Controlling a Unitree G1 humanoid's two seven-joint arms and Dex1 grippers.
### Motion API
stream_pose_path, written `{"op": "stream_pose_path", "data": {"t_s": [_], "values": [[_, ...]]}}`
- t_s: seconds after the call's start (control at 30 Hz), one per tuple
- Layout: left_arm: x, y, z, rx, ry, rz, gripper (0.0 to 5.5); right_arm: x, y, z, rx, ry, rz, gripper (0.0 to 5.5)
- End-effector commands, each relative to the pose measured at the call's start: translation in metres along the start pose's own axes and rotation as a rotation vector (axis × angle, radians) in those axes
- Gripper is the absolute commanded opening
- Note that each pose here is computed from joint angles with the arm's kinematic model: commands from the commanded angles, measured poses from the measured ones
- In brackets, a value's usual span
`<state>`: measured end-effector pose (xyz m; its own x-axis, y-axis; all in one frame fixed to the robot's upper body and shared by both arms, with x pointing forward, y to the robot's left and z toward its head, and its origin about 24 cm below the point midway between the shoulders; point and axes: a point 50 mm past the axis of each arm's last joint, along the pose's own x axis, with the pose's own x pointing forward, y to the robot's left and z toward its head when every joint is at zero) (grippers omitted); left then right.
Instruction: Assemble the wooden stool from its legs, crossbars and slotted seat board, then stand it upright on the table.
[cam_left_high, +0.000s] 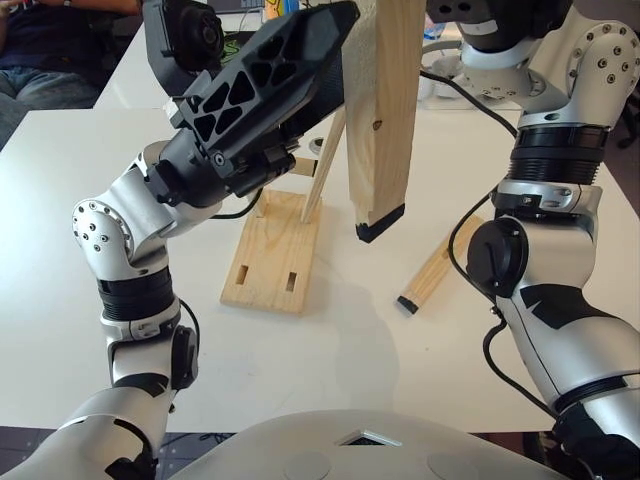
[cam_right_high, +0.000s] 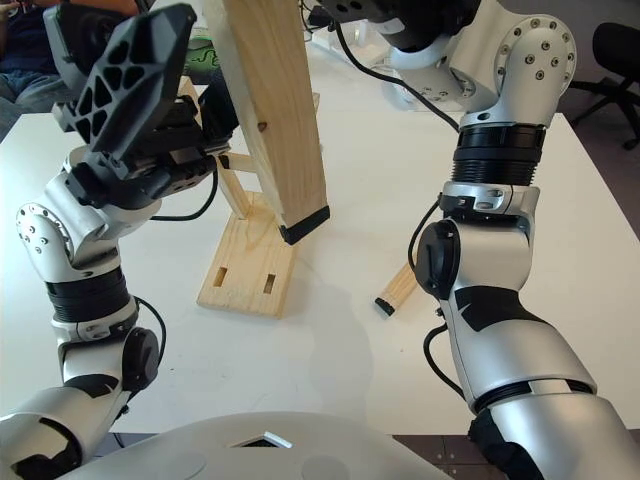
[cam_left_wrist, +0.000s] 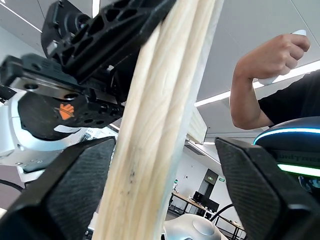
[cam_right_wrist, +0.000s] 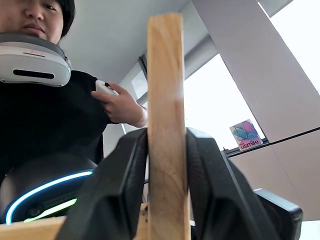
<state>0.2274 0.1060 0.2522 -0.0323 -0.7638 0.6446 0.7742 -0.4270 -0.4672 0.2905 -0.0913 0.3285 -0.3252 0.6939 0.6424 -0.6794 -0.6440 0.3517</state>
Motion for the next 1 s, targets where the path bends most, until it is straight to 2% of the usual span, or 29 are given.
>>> {"op": "stream_pose_path", "data": {"t_s": [0.03,0.3,0.6,1.0], "values": [[-0.002,0.000,-0.007,-0.019,-0.012,0.009,4.31,0.004,0.004,0.000,0.002,0.033,0.032,1.07],[0.003,0.001,-0.018,-0.042,-0.042,-0.006,5.39,0.011,0.007,0.000,0.063,0.037,0.106,1.07],[0.003,0.002,-0.027,-0.073,0.011,-0.002,5.40,0.015,0.003,-0.001,0.092,0.022,0.116,1.07],[0.001,0.001,-0.027,-0.067,0.011,-0.009,3.52,0.014,0.001,-0.003,0.104,0.000,0.102,1.07]]}}
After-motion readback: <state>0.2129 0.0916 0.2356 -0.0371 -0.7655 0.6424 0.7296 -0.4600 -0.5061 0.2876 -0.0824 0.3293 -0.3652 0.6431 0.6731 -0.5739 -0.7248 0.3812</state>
